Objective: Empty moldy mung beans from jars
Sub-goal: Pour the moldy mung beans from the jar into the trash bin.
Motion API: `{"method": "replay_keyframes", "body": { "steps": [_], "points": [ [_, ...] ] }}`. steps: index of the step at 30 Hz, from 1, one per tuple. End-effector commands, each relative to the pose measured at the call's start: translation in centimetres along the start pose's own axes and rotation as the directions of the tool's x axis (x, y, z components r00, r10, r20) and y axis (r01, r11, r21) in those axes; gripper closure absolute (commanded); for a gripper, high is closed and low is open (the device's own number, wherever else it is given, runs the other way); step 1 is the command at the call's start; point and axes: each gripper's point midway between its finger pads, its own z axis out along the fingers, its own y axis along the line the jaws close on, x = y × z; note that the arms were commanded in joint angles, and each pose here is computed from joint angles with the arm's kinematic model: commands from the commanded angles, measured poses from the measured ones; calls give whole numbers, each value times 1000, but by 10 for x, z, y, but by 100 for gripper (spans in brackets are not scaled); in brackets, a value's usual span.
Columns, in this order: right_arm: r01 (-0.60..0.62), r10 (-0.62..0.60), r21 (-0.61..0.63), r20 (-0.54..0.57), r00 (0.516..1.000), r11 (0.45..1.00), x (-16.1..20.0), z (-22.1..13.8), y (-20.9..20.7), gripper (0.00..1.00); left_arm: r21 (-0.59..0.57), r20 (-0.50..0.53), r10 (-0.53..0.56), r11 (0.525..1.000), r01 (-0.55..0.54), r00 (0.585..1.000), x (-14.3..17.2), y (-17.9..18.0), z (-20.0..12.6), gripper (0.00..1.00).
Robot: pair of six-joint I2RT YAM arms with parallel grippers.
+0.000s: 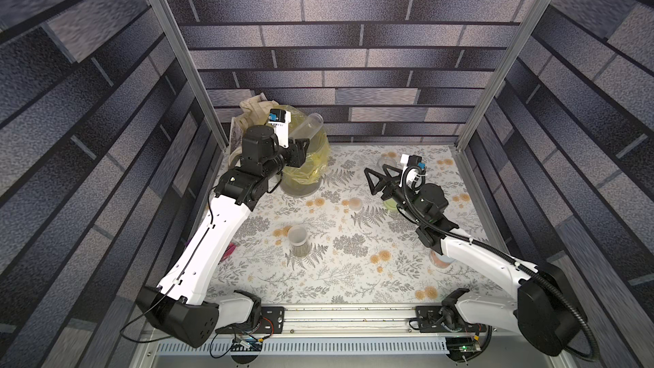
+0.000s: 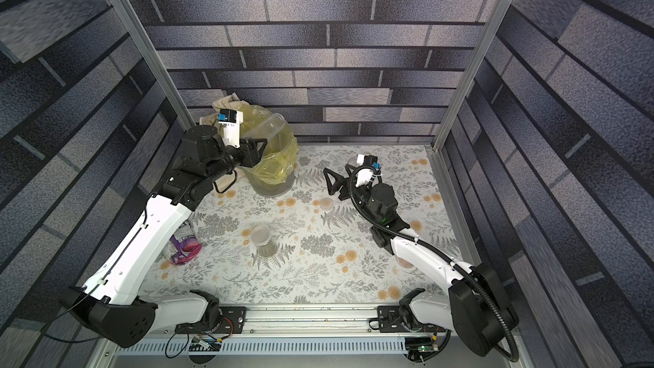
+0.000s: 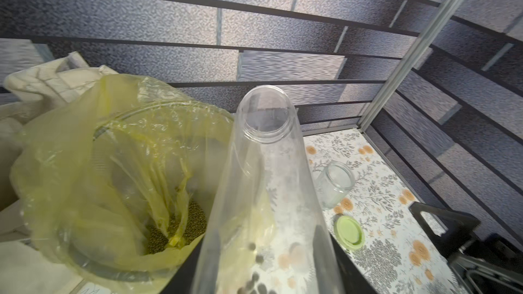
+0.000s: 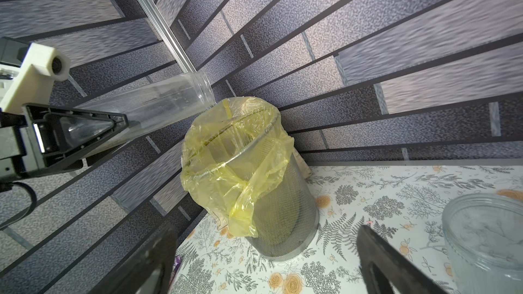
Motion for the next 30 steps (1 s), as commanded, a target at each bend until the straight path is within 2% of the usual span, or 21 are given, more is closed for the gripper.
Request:
{"method": "replay_keyframes", "body": {
  "steps": [1, 5, 8, 12, 14, 22, 27, 30],
  "points": [
    [16, -16, -1, 60, 998, 1000, -10, -8, 0, 0, -116, -39, 17, 993, -21, 999, 1, 25, 0, 46],
    [-17, 18, -18, 46, 999, 1000, 3, -8, -3, 0, -182, -118, 3, 983, -25, 993, 9, 46, 11, 46],
    [-44, 44, -11, 38, 998, 999, 12, -9, -9, 0, -187, -232, 11, 981, -56, 973, 18, 52, 20, 45],
    [-55, 55, -11, 33, 998, 998, 17, -12, -11, 0, -210, -431, -2, 973, -98, 902, 33, 65, 31, 45],
    [-59, 60, -14, 29, 998, 998, 19, -12, -11, 0, -210, -491, -20, 973, -96, 871, 39, 68, 38, 46],
    [-64, 64, -13, 11, 998, 998, 21, -14, -10, 0, -207, -566, -5, 969, -136, 825, 42, 73, 57, 47],
    [-66, 66, -13, 10, 998, 998, 21, -15, -9, 0, -198, -538, 8, 971, -135, 843, 31, 68, 52, 46],
    [-70, 70, -21, 3, 998, 997, 20, -15, -7, 0, -223, -524, 44, 957, -187, 850, 21, 65, 38, 47]
  ]
}}
